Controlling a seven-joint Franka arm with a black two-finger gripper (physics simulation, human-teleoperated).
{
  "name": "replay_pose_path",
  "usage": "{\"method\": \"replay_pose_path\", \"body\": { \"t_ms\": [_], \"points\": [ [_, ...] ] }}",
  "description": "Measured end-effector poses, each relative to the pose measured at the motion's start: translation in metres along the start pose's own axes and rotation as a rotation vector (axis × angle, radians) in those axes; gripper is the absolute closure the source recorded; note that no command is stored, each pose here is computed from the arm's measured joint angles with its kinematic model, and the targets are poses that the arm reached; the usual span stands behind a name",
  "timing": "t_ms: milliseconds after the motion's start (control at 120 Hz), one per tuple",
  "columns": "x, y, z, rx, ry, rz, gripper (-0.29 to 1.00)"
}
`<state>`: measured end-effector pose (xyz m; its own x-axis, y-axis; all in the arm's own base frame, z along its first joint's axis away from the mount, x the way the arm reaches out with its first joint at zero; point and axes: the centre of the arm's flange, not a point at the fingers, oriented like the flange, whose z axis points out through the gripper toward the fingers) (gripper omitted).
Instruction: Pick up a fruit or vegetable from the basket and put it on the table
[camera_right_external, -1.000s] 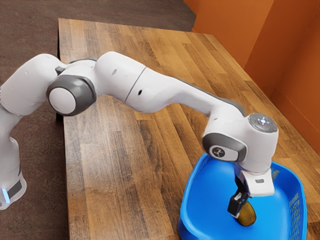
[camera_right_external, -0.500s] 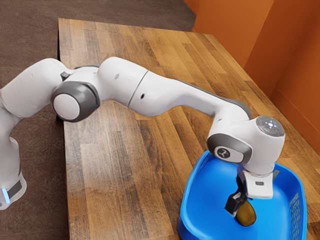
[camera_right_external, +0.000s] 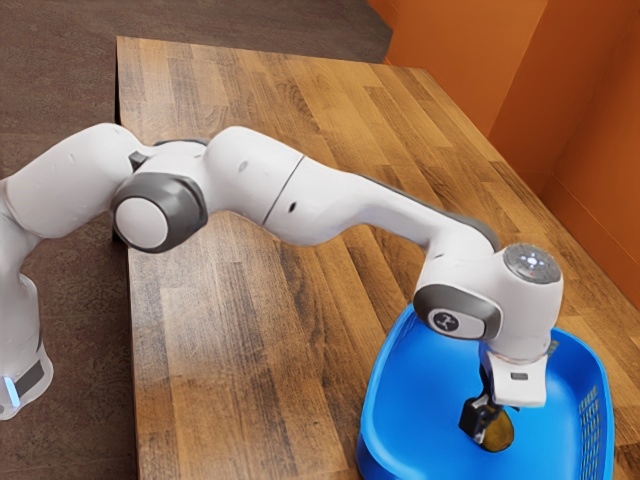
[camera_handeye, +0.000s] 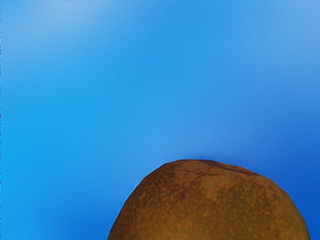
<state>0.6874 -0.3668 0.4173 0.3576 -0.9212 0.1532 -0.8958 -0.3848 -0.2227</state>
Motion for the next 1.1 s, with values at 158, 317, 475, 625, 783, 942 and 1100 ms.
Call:
{"method": "replay_pose_path", "body": {
  "t_ms": [158, 317, 475, 625, 783, 942, 1100],
  "points": [
    [0.002, 0.001, 0.010, 0.004, 0.016, 0.011, 0.00],
    [0.002, 0.001, 0.015, 0.008, 0.023, 0.012, 0.07],
    [0.002, 0.001, 0.016, 0.024, 0.024, -0.006, 0.26],
    [0.002, 0.000, 0.015, 0.043, 0.023, -0.032, 0.43],
    [0.002, -0.001, 0.015, 0.060, 0.020, -0.062, 0.53],
    [0.006, -0.002, -0.005, 0.074, 0.040, -0.088, 0.43],
    [0.009, -0.003, -0.035, 0.074, 0.072, -0.095, 0.33]
  ]
}}
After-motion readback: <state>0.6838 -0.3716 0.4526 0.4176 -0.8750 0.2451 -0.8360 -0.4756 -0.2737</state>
